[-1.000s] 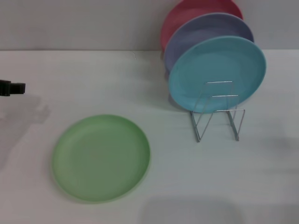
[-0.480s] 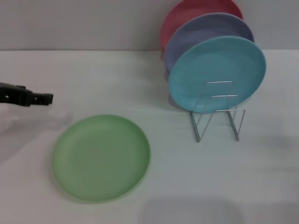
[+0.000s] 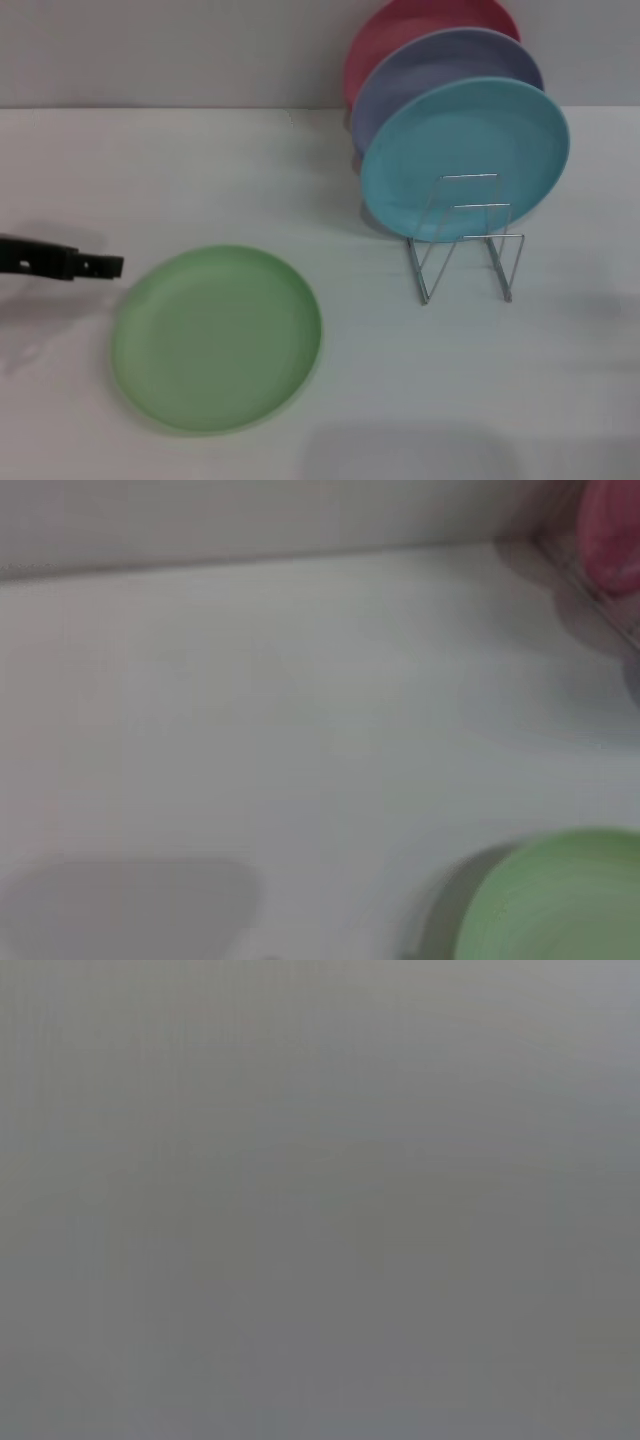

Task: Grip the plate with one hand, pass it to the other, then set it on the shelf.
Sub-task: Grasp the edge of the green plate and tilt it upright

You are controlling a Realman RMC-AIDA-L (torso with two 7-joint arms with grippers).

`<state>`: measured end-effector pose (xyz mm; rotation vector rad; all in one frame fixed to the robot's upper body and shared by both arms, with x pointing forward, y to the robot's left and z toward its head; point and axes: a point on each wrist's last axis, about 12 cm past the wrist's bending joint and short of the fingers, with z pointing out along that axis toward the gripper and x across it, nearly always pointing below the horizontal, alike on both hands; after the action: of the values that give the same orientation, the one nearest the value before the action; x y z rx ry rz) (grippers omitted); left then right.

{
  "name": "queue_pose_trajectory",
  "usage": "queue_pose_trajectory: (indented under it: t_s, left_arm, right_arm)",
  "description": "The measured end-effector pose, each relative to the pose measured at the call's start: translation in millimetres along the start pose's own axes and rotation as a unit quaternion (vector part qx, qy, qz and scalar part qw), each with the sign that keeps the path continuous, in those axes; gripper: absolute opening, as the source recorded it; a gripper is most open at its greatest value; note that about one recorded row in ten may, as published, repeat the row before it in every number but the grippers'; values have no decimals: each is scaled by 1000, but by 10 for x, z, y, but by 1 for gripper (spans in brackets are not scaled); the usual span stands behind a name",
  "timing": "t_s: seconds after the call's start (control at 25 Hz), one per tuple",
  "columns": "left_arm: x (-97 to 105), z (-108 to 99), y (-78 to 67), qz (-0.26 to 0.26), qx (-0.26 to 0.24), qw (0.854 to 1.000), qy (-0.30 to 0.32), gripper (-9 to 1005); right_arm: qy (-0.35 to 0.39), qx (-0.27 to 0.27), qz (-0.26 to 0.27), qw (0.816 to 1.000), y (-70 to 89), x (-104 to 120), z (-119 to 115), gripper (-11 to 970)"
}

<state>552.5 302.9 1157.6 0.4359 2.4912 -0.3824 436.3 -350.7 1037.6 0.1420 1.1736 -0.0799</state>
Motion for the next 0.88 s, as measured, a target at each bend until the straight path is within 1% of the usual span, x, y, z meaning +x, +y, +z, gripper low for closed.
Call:
queue_pose_trajectory:
  t_s: [0.12, 0.16, 0.48, 0.76, 0.88]
  left_arm:
    - [64, 111, -18, -6, 10, 1000, 18, 825]
    - [94, 188, -26, -7, 13, 999, 28, 825]
    - [133, 312, -9, -3, 2, 999, 37, 823]
    - [212, 420, 15, -15, 9, 998, 57, 810]
    - [218, 434, 0, -13, 11, 998, 61, 801]
  right_arm:
    - [-1, 0, -1, 1000, 4, 0, 11, 774]
    - [-2, -1, -1, 1000, 9, 0, 20, 774]
    - [-2, -1, -2, 1000, 8, -1, 22, 773]
    - [1, 2, -4, 1000, -16, -2, -7, 773]
    - [1, 2, -5, 1000, -20, -2, -11, 773]
